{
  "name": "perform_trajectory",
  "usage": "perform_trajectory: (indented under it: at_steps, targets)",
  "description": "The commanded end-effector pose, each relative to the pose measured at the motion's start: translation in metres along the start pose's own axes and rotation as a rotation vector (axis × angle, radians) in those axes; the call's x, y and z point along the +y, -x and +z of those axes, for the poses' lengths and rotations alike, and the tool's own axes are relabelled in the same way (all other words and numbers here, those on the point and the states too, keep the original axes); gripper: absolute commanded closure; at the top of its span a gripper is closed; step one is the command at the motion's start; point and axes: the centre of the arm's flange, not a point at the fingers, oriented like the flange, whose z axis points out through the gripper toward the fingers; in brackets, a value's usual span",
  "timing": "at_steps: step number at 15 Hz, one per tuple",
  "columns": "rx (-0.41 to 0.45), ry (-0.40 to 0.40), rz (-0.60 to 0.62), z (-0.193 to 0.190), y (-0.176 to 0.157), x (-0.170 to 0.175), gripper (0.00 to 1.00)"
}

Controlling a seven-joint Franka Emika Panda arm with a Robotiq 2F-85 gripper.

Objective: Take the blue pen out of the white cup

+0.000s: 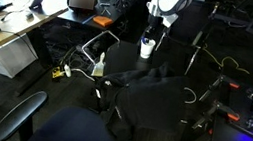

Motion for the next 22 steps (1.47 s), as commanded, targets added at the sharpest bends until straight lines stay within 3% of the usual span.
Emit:
perform_trajectory:
  at_steps: [1,6,10,16,17,18,21,22]
  targets:
    - [-0.018,-0.010,0.012,0.007,-0.010,0.001,0.51]
    - [-0.005,-0.008,0.009,0.021,-0.011,0.000,0.49]
    - [0.015,0.006,0.011,0.029,-0.010,0.001,0.54]
    - [0.089,0.043,-0.012,0.036,-0.010,0.002,0.57]
    - [0.096,0.048,-0.016,0.038,-0.011,0.002,0.61]
    - [0.100,0.050,-0.022,0.039,-0.010,0.001,0.82]
    - [0.108,0.060,-0.033,0.039,-0.006,-0.003,1.00]
    - [0.113,0.065,-0.037,0.038,-0.004,-0.004,0.98]
